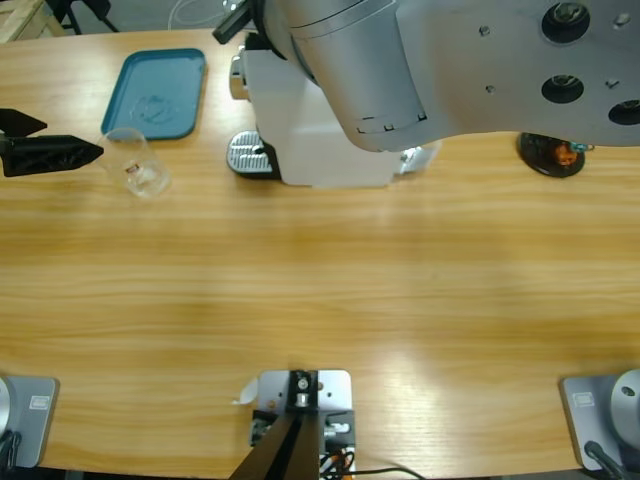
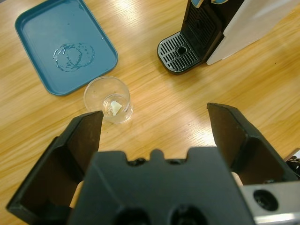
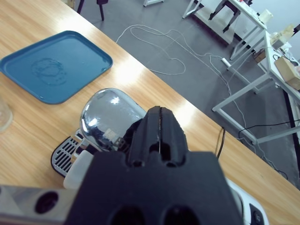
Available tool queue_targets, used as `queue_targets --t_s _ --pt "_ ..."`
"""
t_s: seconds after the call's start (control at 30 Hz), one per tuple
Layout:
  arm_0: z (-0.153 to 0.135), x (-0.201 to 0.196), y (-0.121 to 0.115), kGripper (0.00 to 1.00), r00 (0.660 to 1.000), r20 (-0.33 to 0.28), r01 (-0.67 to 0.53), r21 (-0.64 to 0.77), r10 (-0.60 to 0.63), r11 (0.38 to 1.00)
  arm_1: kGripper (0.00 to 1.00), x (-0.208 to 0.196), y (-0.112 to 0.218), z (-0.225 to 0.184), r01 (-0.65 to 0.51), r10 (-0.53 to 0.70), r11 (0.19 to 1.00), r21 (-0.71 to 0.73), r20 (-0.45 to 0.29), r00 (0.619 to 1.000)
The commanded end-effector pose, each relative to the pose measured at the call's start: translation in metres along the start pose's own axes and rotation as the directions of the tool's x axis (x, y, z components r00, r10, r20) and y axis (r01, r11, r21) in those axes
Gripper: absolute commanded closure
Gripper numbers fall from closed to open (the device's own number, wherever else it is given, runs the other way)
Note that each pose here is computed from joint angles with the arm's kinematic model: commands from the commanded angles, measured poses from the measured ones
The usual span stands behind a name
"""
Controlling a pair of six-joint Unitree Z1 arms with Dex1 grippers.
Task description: Pour coffee
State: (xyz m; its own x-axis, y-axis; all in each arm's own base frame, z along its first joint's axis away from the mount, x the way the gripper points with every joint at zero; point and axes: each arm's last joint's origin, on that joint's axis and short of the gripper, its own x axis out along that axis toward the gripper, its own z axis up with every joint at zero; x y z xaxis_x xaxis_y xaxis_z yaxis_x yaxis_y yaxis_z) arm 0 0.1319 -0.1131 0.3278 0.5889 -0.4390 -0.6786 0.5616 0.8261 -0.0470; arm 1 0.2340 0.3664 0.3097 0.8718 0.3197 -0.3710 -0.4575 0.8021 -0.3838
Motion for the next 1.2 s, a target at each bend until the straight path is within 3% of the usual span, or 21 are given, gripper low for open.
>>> queue_targets --t_s 0.03,0.23,0.43,0.53,0.6,0.67,0.7,0.73,0.77,0.8,0.87,0.9,1.0,1.13,1.2 --pt "-0.012 0.005 -0.001 0.036 0.998 -0.056 0.015 0.015 -0.014 1.000 1.000 0.035 0.070 -0.106 -0.181 0.119 0.965 -0.187 -0.300 0.947" --pt "-0.012 0.006 -0.001 0.036 0.998 -0.059 0.015 0.014 -0.014 1.000 1.000 0.037 0.074 -0.113 -0.194 0.128 0.964 -0.179 -0.325 0.937" --pt "-0.012 0.006 -0.001 0.036 0.998 -0.060 0.015 0.014 -0.014 1.000 1.000 0.036 0.071 -0.103 -0.177 0.120 0.970 -0.168 -0.301 0.946" --pt "-0.013 0.006 -0.001 0.036 0.998 -0.063 0.014 0.015 -0.014 1.000 1.000 0.021 0.055 -0.079 -0.147 0.109 0.978 -0.146 -0.240 0.965" --pt "-0.012 0.006 -0.001 0.036 0.998 -0.060 0.014 0.014 -0.013 1.000 1.000 0.002 0.035 -0.051 -0.139 0.123 0.985 -0.098 -0.153 0.981" --pt "-0.012 0.004 -0.001 0.036 0.998 -0.053 0.014 0.013 -0.013 1.000 1.000 -0.023 0.003 -0.022 -0.212 0.210 0.977 -0.030 -0.060 0.976" --pt "-0.013 0.002 -0.001 0.036 0.999 -0.047 0.014 0.012 -0.013 1.000 0.964 -0.034 -0.014 -0.011 -0.240 0.240 0.971 -0.002 -0.018 0.971" --pt "-0.013 0.001 0.000 0.036 0.999 -0.040 0.008 0.012 -0.008 1.000 0.769 -0.050 -0.034 0.001 -0.266 0.265 0.964 0.023 0.026 0.964" --pt "-0.014 -0.002 0.001 0.036 1.000 -0.030 -0.003 0.009 0.003 1.000 0.689 -0.063 -0.050 0.009 -0.279 0.277 0.960 0.033 0.057 0.959" --pt "-0.014 -0.004 0.003 0.036 1.000 -0.020 -0.015 0.006 0.015 1.000 0.530 -0.075 -0.064 0.015 -0.288 0.285 0.956 0.044 0.078 0.955" --pt "-0.018 -0.008 0.005 0.036 0.999 0.001 -0.032 -0.003 0.032 0.999 0.254 -0.098 -0.090 0.023 -0.328 0.323 0.943 0.055 0.086 0.942" --pt "-0.020 -0.008 0.006 0.036 0.999 0.005 -0.039 -0.007 0.039 0.999 0.165 -0.111 -0.099 0.023 -0.345 0.340 0.937 0.054 0.083 0.937" --pt "-0.032 -0.009 0.011 0.036 0.997 0.020 -0.072 -0.053 0.073 0.996 0.082 -0.152 -0.126 0.011 -0.360 0.359 0.932 0.047 0.032 0.933" --pt "-0.053 0.001 0.022 0.032 0.992 0.036 -0.116 -0.141 0.122 0.983 0.082 -0.210 -0.158 -0.025 -0.369 0.370 0.926 0.082 0.001 0.929" --pt "-0.062 0.016 0.023 0.032 0.990 0.052 -0.124 -0.099 0.130 0.987 0.082 -0.230 -0.167 -0.050 -0.369 0.373 0.923 0.106 -0.022 0.928"
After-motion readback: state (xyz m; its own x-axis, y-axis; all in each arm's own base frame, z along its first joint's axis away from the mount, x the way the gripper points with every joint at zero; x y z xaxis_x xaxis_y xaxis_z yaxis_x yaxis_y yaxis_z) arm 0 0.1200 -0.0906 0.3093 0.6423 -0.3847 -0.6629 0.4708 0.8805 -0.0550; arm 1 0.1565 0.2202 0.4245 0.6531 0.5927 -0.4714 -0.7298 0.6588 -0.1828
